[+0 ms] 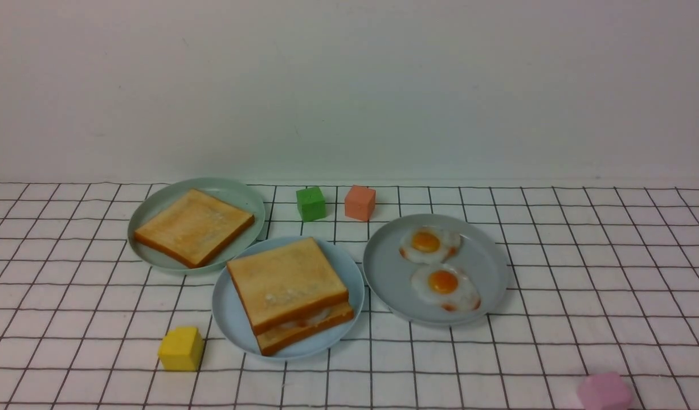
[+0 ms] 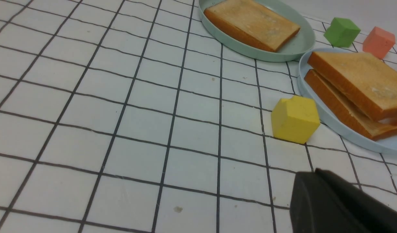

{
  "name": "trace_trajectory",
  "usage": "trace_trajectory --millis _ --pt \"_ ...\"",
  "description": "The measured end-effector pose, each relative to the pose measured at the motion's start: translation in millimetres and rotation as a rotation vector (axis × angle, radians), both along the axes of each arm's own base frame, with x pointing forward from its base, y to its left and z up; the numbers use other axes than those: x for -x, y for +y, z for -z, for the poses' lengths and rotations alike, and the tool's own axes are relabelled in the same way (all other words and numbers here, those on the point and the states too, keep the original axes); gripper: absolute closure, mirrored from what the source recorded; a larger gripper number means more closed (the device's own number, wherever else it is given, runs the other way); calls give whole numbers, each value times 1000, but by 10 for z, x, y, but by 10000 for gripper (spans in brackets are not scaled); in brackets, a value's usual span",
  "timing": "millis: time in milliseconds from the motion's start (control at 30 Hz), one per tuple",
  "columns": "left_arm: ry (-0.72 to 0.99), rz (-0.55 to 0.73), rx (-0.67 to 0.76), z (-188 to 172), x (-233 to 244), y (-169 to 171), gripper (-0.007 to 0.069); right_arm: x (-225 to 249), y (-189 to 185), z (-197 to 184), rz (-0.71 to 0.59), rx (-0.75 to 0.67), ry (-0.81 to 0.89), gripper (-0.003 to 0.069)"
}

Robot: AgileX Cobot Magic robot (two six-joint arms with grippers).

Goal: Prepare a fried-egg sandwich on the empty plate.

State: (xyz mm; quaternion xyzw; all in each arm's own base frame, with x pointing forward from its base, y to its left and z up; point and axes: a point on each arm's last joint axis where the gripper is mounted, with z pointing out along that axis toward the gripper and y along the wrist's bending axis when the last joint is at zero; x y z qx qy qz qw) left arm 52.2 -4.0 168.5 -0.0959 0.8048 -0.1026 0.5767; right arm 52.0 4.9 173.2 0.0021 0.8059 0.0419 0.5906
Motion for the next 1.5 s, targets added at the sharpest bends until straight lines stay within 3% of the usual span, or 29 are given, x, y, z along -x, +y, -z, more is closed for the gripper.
trace_trajectory --millis 1500 --pt "0 0 0 0 0 0 613 0 0 0 0 -1 0 580"
